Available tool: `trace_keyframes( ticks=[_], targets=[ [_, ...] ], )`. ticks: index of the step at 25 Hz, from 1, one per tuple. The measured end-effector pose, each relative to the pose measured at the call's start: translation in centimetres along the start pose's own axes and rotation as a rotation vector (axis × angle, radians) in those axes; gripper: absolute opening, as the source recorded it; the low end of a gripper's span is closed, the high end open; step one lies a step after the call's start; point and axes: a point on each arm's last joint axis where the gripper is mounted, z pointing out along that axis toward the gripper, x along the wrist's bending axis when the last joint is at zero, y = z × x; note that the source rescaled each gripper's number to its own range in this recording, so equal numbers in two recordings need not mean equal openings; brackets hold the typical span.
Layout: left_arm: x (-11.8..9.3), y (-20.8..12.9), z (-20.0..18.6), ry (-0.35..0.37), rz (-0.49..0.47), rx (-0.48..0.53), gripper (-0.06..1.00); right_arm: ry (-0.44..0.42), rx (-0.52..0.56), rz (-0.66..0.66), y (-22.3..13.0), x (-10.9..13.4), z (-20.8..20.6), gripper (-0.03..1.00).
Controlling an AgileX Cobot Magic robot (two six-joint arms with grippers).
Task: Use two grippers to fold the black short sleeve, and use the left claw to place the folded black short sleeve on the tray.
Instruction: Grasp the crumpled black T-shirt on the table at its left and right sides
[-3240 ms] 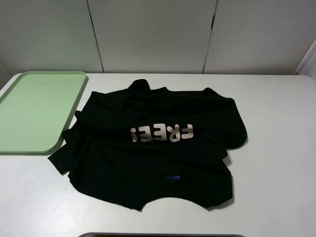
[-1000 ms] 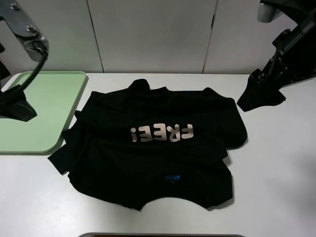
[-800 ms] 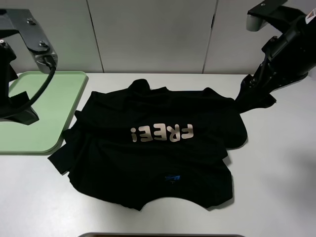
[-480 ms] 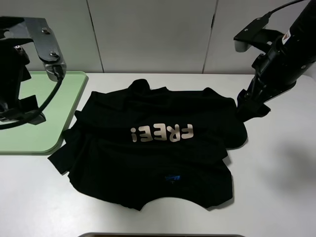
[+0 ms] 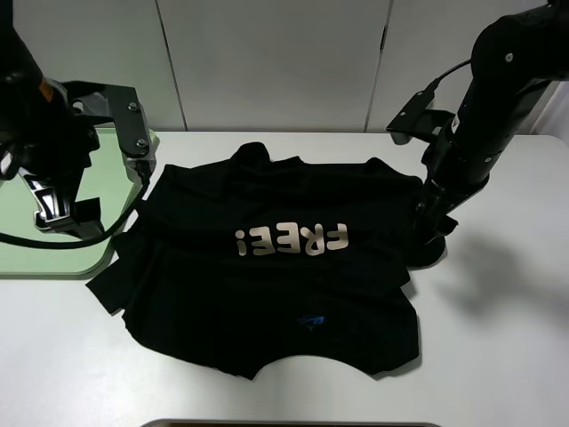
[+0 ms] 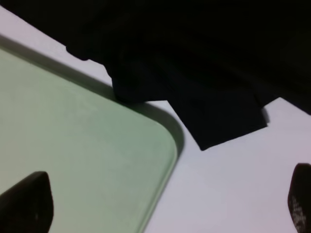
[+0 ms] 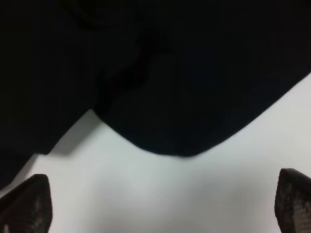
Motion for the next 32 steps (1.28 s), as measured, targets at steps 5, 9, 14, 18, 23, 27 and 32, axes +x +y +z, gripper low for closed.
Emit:
trace_keyframes(
  ticks=[5,9,14,18,23,27,32],
  targets=[
    [0.2,0.5,1.6,-0.014,0.064,0.034,0.96,0.014,0.038,-0.04,0.3,-0.1,2.7,1.0],
    [0.4,0.9,2.4,-0.014,0.082,0.032,0.96,0.038,0.075,-0.068,0.3,0.1,4.6,1.0],
    [0.5,1.1,2.5,-0.003,0.095,0.015,0.96,0.067,0.112,-0.096,0.2,0.3,6.5,1.0],
    [0.5,1.1,2.5,-0.003,0.097,0.015,0.96,0.079,0.127,-0.1,0.2,0.5,7.4,1.0],
    [0.5,1.1,2.5,-0.003,0.106,0.015,0.96,0.076,0.124,-0.104,0.2,0.4,7.7,0.99],
    [0.5,1.3,3.0,-0.015,0.155,0.026,0.96,0.074,0.12,-0.105,0.3,0.4,7.7,0.96],
    [0.5,1.8,6.3,-0.057,0.214,0.107,0.96,0.073,0.119,-0.105,0.3,0.4,7.7,0.96]
  ],
)
